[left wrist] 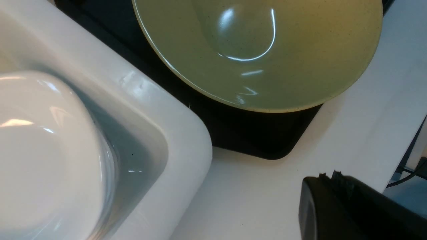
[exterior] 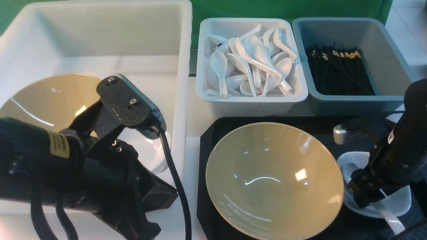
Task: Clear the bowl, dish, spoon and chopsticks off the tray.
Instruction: Use the right arm to grab the soup spoon in the middle
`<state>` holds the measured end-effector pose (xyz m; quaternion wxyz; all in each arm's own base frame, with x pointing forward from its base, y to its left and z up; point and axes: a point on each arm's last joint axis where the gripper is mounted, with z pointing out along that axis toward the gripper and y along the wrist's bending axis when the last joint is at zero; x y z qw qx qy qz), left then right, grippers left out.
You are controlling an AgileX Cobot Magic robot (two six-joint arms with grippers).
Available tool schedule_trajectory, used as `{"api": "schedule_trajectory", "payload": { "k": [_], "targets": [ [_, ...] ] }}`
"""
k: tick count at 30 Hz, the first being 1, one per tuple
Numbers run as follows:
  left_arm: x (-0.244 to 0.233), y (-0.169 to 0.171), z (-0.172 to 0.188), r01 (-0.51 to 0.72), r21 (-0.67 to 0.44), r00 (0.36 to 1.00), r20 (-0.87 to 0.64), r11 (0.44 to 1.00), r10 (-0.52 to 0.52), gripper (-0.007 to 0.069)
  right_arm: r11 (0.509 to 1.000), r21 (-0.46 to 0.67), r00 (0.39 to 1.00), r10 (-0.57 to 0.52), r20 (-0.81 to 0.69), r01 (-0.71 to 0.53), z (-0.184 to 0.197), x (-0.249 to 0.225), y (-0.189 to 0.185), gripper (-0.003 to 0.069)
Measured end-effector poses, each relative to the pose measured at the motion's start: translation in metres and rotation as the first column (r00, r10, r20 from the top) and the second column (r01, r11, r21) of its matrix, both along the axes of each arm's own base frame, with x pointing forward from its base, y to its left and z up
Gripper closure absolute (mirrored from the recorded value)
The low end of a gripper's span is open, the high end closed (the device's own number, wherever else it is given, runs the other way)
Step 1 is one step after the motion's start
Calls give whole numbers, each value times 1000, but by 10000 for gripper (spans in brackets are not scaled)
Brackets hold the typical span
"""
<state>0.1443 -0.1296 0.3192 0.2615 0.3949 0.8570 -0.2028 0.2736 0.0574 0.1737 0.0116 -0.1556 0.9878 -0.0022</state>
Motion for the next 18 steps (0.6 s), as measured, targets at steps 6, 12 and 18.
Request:
{"api": "schedule_trajectory", "payload": {
  "k": [6, 12, 18],
  "targets": [
    [0, 0, 0, 0, -1, 1000, 0, 1000, 0, 636, 1000, -21, 999, 10, -38, -11, -9, 3, -1, 278],
    [0, 0, 0, 1, -2, 1000, -5, 1000, -1, 636, 1000, -22, 999, 11, -30, -12, 0, 2, -1, 412],
    [-2, 1, 0, 7, 4, 1000, -14, 1000, -7, 636, 1000, -15, 990, 22, 141, -20, 69, 2, -3, 412]
  ]
}}
